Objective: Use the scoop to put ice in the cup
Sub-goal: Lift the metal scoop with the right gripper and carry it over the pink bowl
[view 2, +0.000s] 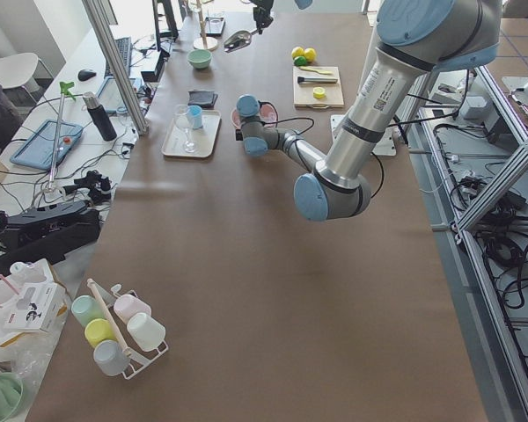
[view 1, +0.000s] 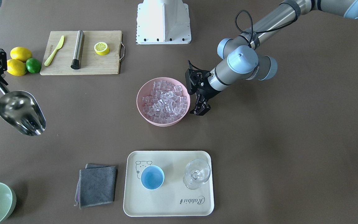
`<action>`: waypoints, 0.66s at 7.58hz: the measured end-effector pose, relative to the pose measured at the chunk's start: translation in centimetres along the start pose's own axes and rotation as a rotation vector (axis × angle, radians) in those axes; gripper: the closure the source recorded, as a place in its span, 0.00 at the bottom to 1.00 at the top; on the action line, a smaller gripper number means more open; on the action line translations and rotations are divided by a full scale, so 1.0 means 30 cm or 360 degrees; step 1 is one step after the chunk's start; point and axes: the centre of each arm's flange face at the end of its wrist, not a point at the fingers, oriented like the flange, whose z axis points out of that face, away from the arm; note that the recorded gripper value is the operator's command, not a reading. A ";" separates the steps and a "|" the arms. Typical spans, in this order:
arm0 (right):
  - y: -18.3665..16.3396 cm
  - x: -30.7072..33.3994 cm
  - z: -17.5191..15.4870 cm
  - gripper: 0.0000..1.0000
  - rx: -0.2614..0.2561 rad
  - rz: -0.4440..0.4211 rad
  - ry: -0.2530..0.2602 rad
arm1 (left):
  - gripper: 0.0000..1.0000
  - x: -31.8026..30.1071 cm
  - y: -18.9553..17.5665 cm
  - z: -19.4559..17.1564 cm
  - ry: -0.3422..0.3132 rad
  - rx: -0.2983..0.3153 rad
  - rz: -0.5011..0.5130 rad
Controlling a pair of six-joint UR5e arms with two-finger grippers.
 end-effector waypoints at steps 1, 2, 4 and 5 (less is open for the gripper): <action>-0.045 -0.035 -0.045 1.00 -0.0002 -0.0051 0.0002 | 0.01 0.002 0.001 0.000 0.0001 0.0002 0.0001; -0.142 -0.075 -0.072 1.00 -0.0048 -0.0160 0.0000 | 0.01 0.003 0.002 -0.002 0.0002 0.0005 0.0003; -0.399 -0.212 -0.103 1.00 -0.0270 -0.0472 0.0001 | 0.01 0.004 0.002 -0.005 0.0003 0.0007 0.0004; -0.463 -0.279 -0.106 1.00 -0.0322 -0.0599 0.0000 | 0.01 0.005 0.001 -0.007 0.0003 0.0009 0.0005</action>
